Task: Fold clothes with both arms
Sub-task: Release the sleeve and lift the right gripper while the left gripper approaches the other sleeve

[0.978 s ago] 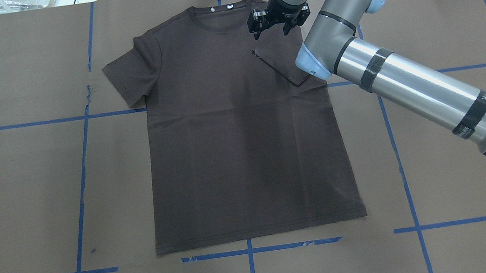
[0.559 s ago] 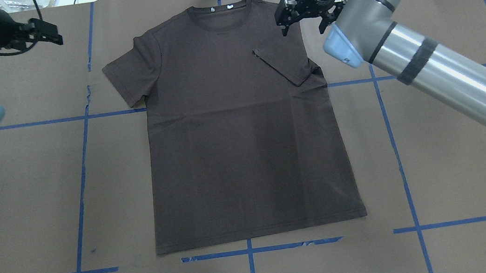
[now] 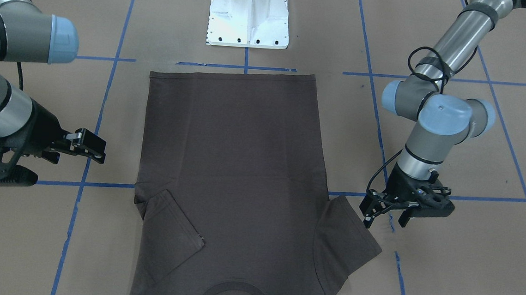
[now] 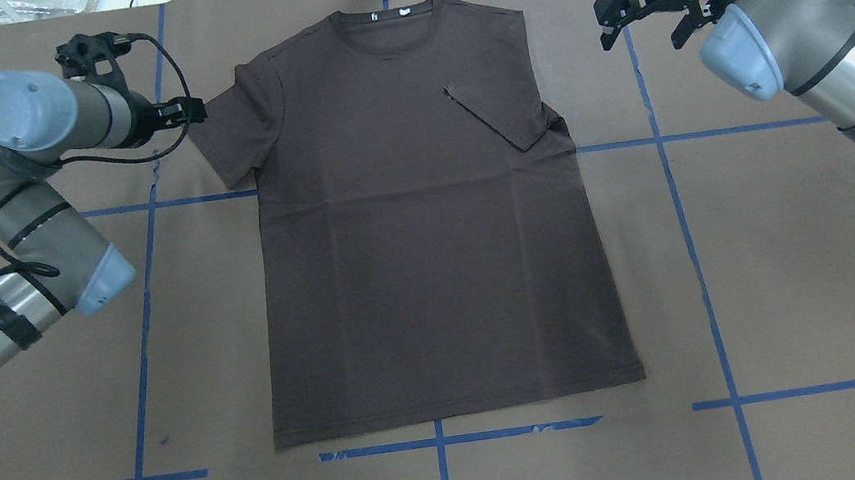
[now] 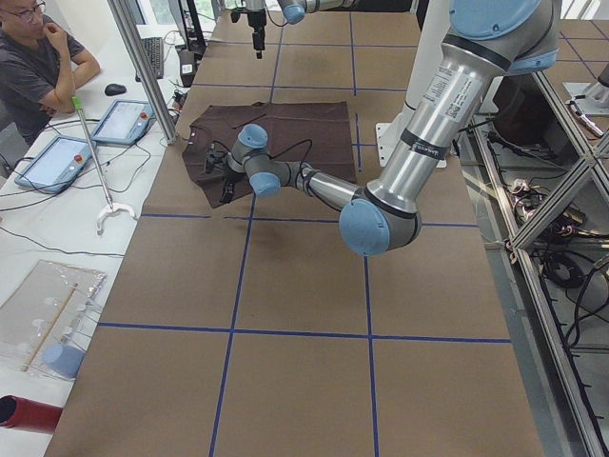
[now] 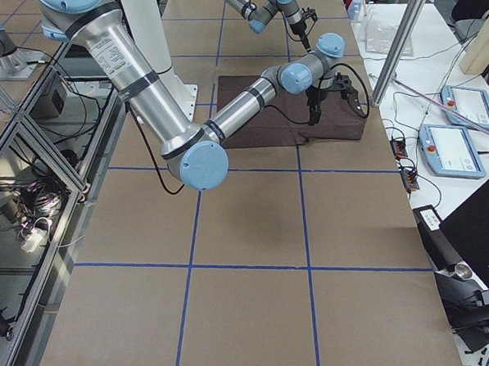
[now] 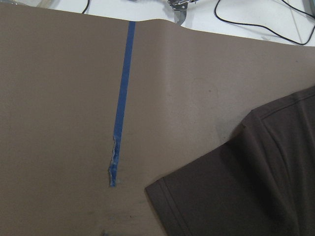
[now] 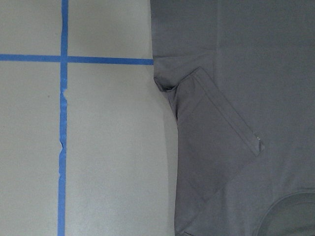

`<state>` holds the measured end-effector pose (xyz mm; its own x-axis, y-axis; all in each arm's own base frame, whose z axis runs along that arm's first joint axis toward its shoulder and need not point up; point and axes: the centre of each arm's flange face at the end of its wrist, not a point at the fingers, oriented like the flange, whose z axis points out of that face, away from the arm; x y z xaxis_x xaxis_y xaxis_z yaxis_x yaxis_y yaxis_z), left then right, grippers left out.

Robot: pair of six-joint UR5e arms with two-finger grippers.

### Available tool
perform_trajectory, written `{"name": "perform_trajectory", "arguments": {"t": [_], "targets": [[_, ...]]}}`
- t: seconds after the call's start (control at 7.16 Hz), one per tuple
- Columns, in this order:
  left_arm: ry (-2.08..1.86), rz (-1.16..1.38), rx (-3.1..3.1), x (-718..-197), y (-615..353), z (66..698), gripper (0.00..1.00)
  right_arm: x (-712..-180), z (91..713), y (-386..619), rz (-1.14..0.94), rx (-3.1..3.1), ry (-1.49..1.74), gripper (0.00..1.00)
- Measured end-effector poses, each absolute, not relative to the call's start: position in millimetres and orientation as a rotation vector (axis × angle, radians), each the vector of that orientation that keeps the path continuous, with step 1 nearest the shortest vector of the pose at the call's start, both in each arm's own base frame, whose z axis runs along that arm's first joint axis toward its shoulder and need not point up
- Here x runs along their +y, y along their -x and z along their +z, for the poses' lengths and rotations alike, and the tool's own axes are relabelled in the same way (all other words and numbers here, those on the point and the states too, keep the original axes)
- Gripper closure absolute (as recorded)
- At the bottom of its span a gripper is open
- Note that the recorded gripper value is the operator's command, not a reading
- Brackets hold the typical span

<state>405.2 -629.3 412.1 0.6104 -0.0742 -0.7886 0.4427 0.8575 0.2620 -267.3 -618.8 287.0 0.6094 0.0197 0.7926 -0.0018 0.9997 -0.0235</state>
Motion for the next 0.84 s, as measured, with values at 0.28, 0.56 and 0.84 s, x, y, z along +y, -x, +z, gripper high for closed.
{"name": "perform_trajectory", "arguments": {"t": [0.28,0.56,0.84], "targets": [[-0.473,-0.322,0.828,-638.5,-431.4,423.3,0.04,-611.1,281.9,263.9,0.011,-0.913,0.017,0.0],[-0.489,-0.333,0.803,-647.3,-435.9,432.0,0.06,-609.2,281.1,268.2,0.006,-0.91,0.02,0.0],[-0.497,-0.336,0.793,-655.8,-440.4,439.1,0.1,-607.9,282.2,273.0,0.002,-0.907,0.024,0.0]]}}
